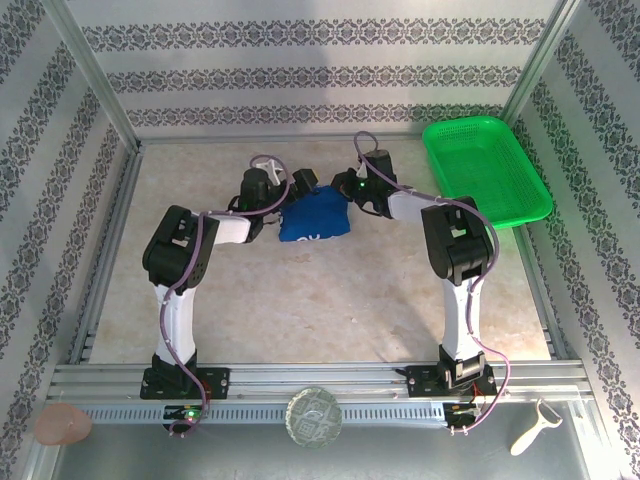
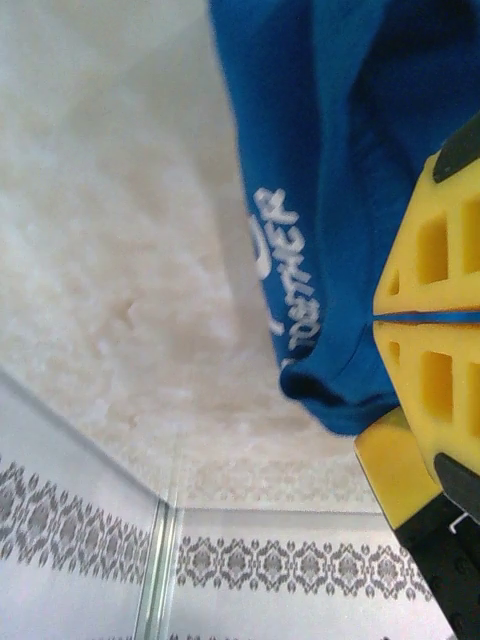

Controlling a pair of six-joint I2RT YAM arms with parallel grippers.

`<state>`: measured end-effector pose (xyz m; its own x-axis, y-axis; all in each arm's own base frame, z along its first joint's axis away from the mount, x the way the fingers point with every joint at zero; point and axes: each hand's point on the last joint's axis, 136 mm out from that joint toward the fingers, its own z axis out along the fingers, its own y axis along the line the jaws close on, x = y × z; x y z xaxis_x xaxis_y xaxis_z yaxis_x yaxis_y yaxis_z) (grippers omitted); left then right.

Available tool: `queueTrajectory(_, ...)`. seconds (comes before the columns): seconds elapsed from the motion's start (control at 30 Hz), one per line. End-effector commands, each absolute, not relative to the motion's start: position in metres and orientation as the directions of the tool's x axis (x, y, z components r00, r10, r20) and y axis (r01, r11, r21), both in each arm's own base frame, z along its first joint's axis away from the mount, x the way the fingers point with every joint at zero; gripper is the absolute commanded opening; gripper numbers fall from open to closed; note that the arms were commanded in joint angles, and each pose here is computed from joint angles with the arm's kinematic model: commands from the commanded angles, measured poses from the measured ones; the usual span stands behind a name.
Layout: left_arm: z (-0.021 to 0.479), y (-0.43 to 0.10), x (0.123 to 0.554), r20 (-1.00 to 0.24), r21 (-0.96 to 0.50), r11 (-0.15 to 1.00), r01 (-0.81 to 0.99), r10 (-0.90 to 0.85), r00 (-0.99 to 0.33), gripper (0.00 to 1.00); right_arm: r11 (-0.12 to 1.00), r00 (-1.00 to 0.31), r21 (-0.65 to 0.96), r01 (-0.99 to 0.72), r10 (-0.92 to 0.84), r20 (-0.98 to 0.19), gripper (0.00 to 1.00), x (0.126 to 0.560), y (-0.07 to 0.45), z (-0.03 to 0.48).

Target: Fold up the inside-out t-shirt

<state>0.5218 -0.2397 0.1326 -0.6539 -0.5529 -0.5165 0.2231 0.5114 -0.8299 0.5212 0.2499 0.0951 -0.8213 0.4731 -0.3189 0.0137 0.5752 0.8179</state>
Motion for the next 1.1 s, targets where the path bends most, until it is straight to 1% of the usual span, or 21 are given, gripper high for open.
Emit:
queueTrajectory(0.0, 0.138, -0.227, 0.539, -0.522, -0.830, 0.512, 0.220, -0.576, -0.629, 1.00, 0.566, -0.825, 0.824, -0.011, 0.460, -0.327, 0.12, 0.525, 0.255, 0.104)
queueTrajectory(0.2, 0.101, -0.216, 0.552, -0.495, -0.825, 0.545, 0.146, -0.575, -0.651, 1.00, 0.567, -0.842, 0.821, 0.072, 0.476, -0.254, 0.14, 0.520, 0.259, 0.058)
queueTrajectory(0.3, 0.090, -0.213, 0.555, -0.488, -0.819, 0.560, 0.123, -0.567, -0.664, 1.00, 0.558, -0.850, 0.826, 0.077, 0.470, -0.238, 0.16, 0.519, 0.261, 0.053)
queueTrajectory(0.4, 0.096, -0.209, 0.559, -0.492, -0.815, 0.566, 0.125, -0.561, -0.666, 1.00, 0.539, -0.861, 0.842, 0.020, 0.438, -0.259, 0.17, 0.521, 0.265, 0.073)
queueTrajectory(0.53, 0.129, -0.202, 0.554, -0.518, -0.805, 0.574, 0.148, -0.559, -0.648, 1.00, 0.516, -0.858, 0.852, -0.090, 0.394, -0.329, 0.19, 0.515, 0.266, 0.120)
queueTrajectory(0.6, 0.142, -0.198, 0.543, -0.514, -0.801, 0.583, 0.136, -0.553, -0.656, 1.00, 0.517, -0.855, 0.846, -0.129, 0.374, -0.359, 0.19, 0.503, 0.264, 0.139)
queueTrajectory(0.73, 0.143, -0.192, 0.511, -0.489, -0.767, 0.636, 0.085, -0.494, -0.719, 1.00, 0.522, -0.859, 0.842, -0.133, 0.362, -0.360, 0.20, 0.477, 0.260, 0.143)
queueTrajectory(0.9, 0.114, -0.179, 0.470, -0.414, -0.672, 0.740, -0.021, -0.400, -0.818, 1.00, 0.536, -0.877, 0.838, -0.100, 0.351, -0.329, 0.19, 0.451, 0.264, 0.121)
queueTrajectory(0.97, 0.101, -0.176, 0.462, -0.382, -0.631, 0.774, -0.041, -0.356, -0.853, 1.00, 0.545, -0.884, 0.835, -0.078, 0.349, -0.310, 0.19, 0.447, 0.266, 0.106)
queueTrajectory(1.07, 0.083, -0.181, 0.458, -0.305, -0.609, 0.792, -0.053, -0.295, -0.905, 1.00, 0.551, -0.891, 0.833, -0.042, 0.357, -0.280, 0.18, 0.447, 0.267, 0.086)
